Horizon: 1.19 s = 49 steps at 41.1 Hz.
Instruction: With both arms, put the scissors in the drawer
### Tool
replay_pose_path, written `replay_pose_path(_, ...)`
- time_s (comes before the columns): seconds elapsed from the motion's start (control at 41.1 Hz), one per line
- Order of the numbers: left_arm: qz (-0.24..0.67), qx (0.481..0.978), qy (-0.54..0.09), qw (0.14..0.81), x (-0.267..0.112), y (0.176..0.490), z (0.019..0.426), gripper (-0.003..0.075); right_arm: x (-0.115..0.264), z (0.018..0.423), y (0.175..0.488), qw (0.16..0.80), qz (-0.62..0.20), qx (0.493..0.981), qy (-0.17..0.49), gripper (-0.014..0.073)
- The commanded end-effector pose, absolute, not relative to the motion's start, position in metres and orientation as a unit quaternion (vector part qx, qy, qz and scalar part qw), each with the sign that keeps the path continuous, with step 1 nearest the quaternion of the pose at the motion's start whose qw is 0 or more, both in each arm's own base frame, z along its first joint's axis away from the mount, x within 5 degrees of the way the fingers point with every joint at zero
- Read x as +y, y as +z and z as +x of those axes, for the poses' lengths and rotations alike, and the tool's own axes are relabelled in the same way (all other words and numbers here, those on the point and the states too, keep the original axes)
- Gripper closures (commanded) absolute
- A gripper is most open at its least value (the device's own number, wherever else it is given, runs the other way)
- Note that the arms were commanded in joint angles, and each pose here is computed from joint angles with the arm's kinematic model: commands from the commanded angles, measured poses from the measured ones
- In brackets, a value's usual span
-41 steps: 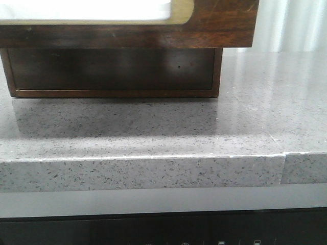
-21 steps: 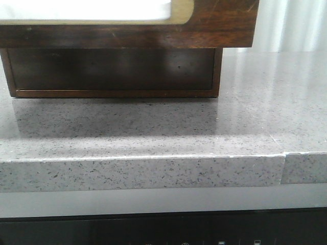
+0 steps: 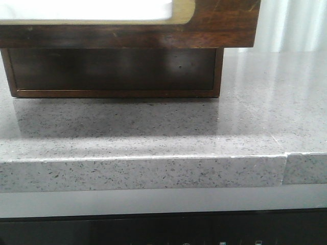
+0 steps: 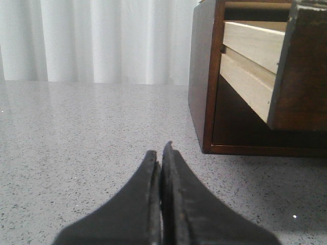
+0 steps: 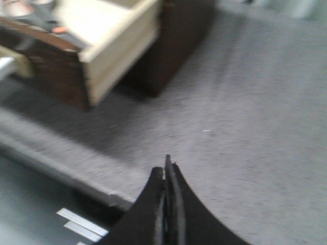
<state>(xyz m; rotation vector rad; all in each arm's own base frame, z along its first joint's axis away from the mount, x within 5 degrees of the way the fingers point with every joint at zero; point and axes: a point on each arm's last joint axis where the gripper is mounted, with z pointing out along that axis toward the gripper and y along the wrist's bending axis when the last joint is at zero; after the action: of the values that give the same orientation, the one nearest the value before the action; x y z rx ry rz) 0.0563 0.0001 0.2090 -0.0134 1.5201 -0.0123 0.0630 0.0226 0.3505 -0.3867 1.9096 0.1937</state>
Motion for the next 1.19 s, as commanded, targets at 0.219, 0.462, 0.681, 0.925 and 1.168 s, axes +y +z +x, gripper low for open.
replay_pose_path(0.219, -0.009, 0.658, -0.008, 0.753, 0.0, 0.21, 0.055, 0.0741, 0.003, 0.05, 0.28, 0.717, -0.054, 0.695, -0.002, 0.0712)
replay_pose_path(0.462, -0.009, 0.658, -0.008, 0.753, 0.0, 0.21, 0.055, 0.0741, 0.002, 0.052, 0.227, 0.742, -0.036, 0.669, -0.016, 0.0712)
replay_pose_path(0.681, -0.009, 0.658, -0.008, 0.753, 0.0, 0.21, 0.055, 0.0741, 0.002, 0.055, 0.209, 0.748, -0.036, 0.662, -0.014, 0.0712)
replay_pose_path(0.925, -0.009, 0.658, -0.008, 0.753, 0.0, 0.21, 0.055, 0.0741, 0.002, 0.055, 0.209, 0.749, -0.036, 0.662, -0.015, 0.0712)
replay_pose_path(1.168, -0.009, 0.658, -0.008, 0.753, 0.0, 0.21, 0.055, 0.0741, 0.002, 0.055, 0.211, 0.756, -0.031, 0.653, -0.01, 0.0712)
